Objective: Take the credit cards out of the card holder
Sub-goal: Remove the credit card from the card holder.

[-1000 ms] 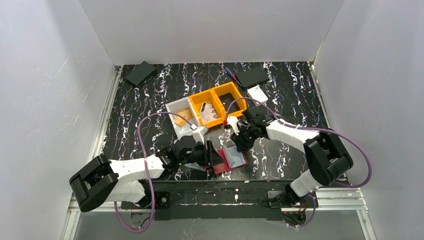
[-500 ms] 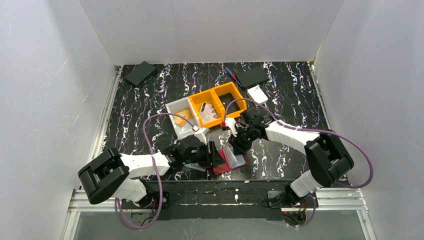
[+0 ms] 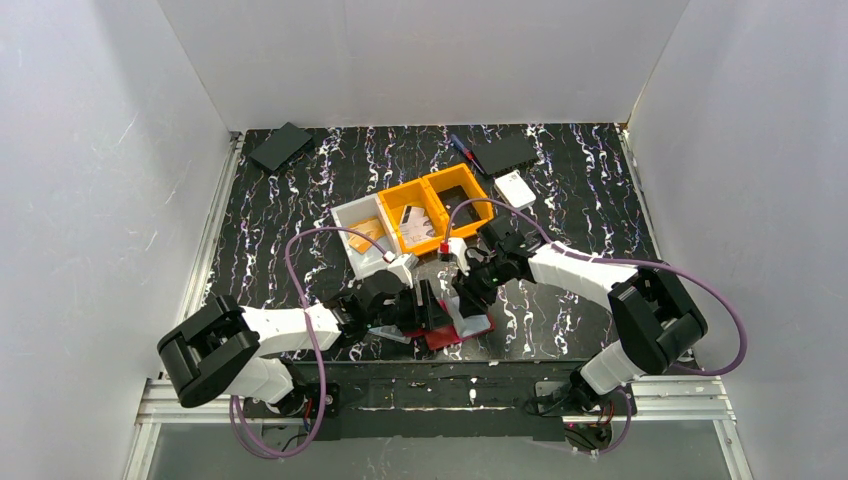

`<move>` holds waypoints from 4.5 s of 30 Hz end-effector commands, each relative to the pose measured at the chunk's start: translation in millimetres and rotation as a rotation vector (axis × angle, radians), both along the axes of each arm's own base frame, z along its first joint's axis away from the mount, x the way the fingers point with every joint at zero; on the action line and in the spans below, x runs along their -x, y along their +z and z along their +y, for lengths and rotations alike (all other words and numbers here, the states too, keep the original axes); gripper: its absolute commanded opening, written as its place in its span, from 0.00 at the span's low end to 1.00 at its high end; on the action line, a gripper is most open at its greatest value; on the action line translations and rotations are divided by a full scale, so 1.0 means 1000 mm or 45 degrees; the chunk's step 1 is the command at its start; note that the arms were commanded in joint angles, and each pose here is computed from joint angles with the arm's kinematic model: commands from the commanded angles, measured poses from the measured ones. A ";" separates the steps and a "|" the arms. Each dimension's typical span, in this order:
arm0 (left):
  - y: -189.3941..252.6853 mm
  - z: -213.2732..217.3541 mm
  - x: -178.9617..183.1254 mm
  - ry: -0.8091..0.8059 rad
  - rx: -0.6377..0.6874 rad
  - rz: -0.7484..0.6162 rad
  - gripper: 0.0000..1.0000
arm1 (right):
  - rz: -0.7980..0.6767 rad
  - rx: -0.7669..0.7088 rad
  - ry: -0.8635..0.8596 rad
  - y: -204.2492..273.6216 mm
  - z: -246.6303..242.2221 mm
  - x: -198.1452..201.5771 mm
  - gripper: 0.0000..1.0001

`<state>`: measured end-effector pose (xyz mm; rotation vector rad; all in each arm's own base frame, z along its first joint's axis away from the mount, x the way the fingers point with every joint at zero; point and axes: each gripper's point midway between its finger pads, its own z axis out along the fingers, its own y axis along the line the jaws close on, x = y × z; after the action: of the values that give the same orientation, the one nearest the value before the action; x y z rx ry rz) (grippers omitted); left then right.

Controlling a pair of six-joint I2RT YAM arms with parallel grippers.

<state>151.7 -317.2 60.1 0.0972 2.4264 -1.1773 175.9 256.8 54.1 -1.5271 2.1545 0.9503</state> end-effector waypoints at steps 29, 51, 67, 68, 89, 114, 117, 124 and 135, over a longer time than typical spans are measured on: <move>0.071 -0.015 0.002 -0.040 0.062 -0.151 0.28 | 0.391 0.018 -0.227 -0.037 0.044 0.021 0.09; -0.067 0.035 -0.001 0.186 -0.368 0.082 0.00 | 0.071 -0.121 -0.218 0.020 0.012 -0.026 0.28; -0.078 0.040 0.006 0.180 -0.399 0.126 0.00 | 0.130 0.013 -0.336 -0.008 -0.013 -0.040 0.48; -0.078 0.040 0.006 0.180 -0.399 0.127 0.00 | 0.139 0.020 -0.336 -0.009 -0.013 -0.040 0.48; -0.077 0.039 0.006 0.174 -0.394 0.129 0.00 | 0.202 -0.113 -0.211 0.016 -0.001 -0.021 0.45; -0.062 0.041 0.004 0.182 -0.321 0.120 0.00 | 0.613 -0.293 0.041 0.027 0.032 0.039 0.31; -0.062 0.042 0.004 0.180 -0.321 0.122 0.00 | 0.635 -0.301 0.050 0.027 0.033 0.041 0.36; -0.062 0.043 0.005 0.177 -0.318 0.127 0.00 | 0.529 -0.157 -0.035 0.002 0.027 0.025 0.37; -0.056 0.049 0.005 0.195 -0.289 0.113 0.00 | 0.333 -0.073 -0.108 -0.003 0.019 0.005 0.27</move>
<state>151.8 -292.1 19.2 -0.0661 2.5410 -0.9670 142.9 283.4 66.6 -1.3055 2.3240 1.5053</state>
